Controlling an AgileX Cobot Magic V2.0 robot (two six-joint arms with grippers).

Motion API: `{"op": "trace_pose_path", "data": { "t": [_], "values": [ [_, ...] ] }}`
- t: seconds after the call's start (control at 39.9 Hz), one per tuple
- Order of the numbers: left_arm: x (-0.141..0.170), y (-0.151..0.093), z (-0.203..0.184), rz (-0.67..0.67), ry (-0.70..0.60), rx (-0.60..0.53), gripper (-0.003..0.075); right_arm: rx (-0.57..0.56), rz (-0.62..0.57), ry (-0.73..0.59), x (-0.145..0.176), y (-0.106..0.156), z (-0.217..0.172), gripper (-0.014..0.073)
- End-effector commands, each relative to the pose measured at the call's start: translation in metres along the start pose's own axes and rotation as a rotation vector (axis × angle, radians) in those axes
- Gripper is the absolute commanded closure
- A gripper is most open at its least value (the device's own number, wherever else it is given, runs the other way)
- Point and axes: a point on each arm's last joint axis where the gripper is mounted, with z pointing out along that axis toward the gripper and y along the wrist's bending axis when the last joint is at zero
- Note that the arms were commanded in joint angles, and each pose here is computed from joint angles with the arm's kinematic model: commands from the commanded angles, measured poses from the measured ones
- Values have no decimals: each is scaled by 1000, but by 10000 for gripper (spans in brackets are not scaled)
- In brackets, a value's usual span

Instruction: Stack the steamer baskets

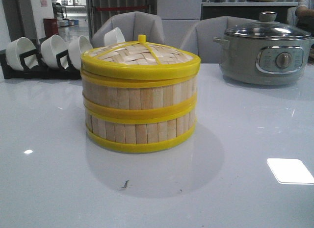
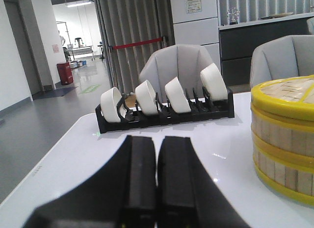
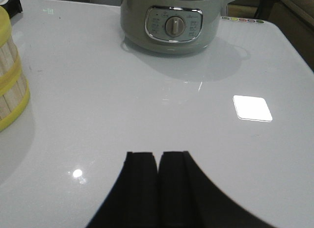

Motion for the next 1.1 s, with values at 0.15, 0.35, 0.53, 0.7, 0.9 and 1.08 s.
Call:
{"op": "trace_pose_path", "data": {
  "t": [0.15, 0.35, 0.53, 0.7, 0.9, 1.08],
  "values": [
    [-8, 0, -2, -15, -97, -2, 636, 18, -11, -115, -18, -2, -3, 566],
    [-8, 0, -1, -15, -95, -2, 636, 20, -15, -160, -20, -2, -10, 566],
    [-8, 0, -1, -15, -95, -2, 636, 31, -15, -199, -10, -2, -19, 566],
    [-8, 0, -1, -15, -95, -2, 636, 34, -13, -218, 24, -1, -20, 566],
    [-8, 0, -1, -15, -95, -2, 636, 44, -11, -330, 48, 0, -23, 566],
    [-8, 0, -1, -15, -95, -2, 636, 42, -12, -351, 50, 0, -28, 566]
  ]
}}
